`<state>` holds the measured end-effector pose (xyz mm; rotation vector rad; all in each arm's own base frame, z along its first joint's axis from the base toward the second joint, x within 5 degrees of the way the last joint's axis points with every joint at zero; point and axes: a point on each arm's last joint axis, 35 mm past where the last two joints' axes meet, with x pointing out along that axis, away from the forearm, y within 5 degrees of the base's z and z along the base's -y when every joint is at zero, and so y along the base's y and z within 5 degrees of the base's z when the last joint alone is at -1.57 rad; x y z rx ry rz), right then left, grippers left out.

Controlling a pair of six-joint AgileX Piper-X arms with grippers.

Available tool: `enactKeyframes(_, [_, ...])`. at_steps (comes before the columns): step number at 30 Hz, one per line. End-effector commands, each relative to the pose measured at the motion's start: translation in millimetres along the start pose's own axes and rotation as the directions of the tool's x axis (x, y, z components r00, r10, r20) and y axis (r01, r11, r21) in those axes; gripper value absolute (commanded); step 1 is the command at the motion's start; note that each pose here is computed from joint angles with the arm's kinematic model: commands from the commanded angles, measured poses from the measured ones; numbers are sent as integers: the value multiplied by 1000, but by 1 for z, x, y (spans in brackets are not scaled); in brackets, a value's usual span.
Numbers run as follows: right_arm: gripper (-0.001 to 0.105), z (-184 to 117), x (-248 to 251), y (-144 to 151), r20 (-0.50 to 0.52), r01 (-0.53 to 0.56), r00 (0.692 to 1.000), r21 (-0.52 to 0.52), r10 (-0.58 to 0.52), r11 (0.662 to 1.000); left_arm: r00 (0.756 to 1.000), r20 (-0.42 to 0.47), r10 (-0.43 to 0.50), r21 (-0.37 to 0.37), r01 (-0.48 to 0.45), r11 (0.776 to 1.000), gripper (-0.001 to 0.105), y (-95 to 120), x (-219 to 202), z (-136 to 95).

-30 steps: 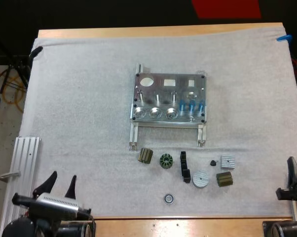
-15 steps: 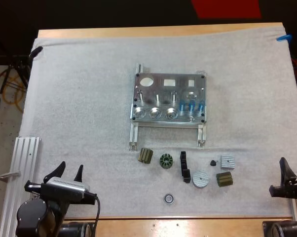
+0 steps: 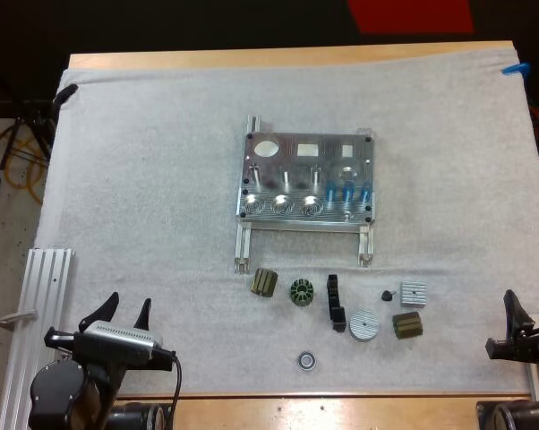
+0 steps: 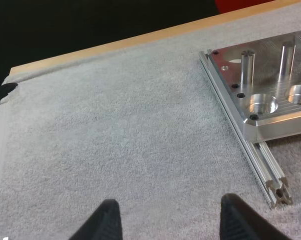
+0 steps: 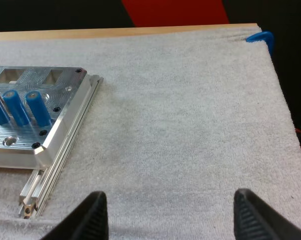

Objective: Load cells from left to right

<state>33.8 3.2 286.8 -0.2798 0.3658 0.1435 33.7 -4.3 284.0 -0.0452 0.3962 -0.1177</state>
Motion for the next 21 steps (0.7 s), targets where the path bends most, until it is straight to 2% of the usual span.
enactKeyframes(1, [54,2,1,0,-2,-3,1000,-9,3,1000,1000,10,5,-10,-5,1000,45,0,1,4])
enactKeyframes(21, [54,2,1,0,-2,-3,1000,-9,3,1000,1000,13,-1,-7,1,1000,45,0,2,3])
